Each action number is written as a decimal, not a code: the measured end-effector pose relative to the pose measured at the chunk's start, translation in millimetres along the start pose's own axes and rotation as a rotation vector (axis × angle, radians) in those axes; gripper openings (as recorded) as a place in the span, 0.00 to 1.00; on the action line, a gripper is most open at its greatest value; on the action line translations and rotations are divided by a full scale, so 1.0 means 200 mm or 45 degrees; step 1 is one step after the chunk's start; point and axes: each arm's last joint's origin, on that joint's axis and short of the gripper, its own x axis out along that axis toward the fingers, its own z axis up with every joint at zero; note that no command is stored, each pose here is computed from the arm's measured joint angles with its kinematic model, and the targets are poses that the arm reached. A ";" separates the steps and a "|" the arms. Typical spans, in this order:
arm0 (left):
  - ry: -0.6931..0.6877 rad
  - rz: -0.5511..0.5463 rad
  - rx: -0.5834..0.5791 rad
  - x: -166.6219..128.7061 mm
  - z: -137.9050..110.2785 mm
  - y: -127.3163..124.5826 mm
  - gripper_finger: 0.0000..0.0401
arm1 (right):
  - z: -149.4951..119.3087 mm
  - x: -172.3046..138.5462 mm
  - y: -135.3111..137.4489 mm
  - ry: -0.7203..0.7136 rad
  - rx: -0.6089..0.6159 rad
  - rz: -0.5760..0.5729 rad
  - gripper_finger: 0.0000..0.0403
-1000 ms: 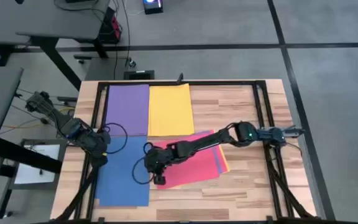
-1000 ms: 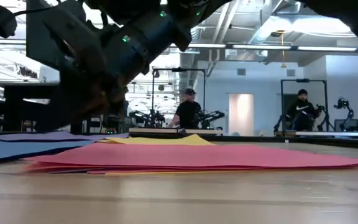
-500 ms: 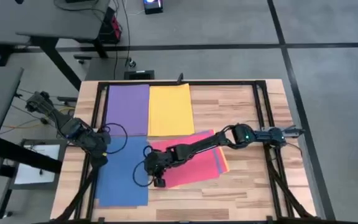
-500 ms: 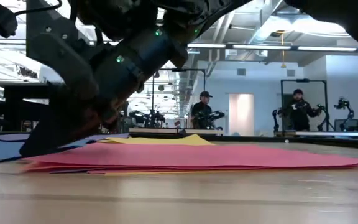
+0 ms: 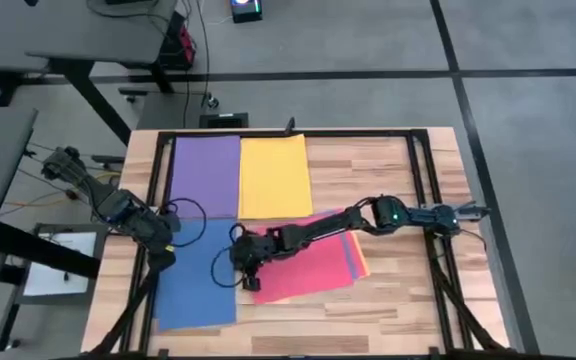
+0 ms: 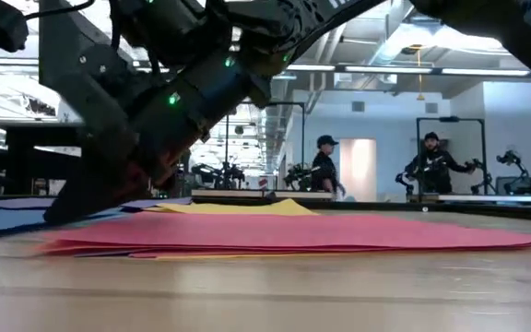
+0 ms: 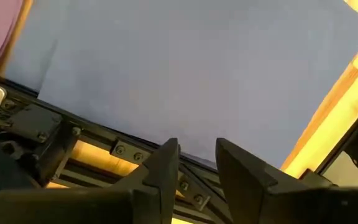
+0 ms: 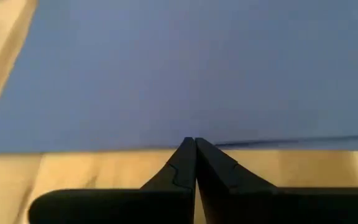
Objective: Organize paper
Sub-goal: Stack the blue paper on top of the blue paper
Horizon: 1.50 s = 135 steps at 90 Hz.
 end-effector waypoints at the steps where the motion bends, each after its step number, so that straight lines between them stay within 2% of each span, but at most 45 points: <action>1: 0.000 0.000 0.000 0.00 0.00 0.00 0.23 | 0.01 -0.01 0.01 -0.007 -0.002 0.003 0.00; 13: 0.000 0.001 0.005 0.00 0.00 0.00 0.23 | 0.12 -0.12 0.12 -0.108 -0.037 0.054 0.00; 22: 0.001 0.002 0.006 0.00 0.00 0.00 0.23 | 0.13 -0.13 0.22 -0.149 -0.045 0.100 0.00; 34: 0.001 0.004 0.024 0.00 0.00 0.00 0.23 | 0.08 -0.07 0.38 -0.216 -0.018 0.191 0.00; 50: 0.002 0.006 0.024 0.00 0.00 0.00 0.23 | -0.06 0.02 0.55 -0.178 0.042 0.270 0.00; 66: 0.000 0.003 0.008 0.00 0.00 0.00 0.23 | -0.10 0.09 0.56 -0.191 0.120 0.303 0.00; 78: -0.002 0.000 0.006 0.00 0.00 0.00 0.23 | -0.19 0.16 0.57 -0.160 0.103 0.320 0.00; 89: -0.002 0.001 0.023 0.00 0.00 0.00 0.23 | -0.19 0.16 0.57 -0.143 0.119 0.333 0.00; 122: -0.003 0.000 0.023 0.00 0.00 0.00 0.23 | -0.18 0.20 0.44 -0.179 0.077 0.274 0.00; 135: -0.010 -0.013 0.025 0.00 0.00 -0.01 0.23 | -0.18 0.21 0.44 -0.214 0.002 0.273 0.00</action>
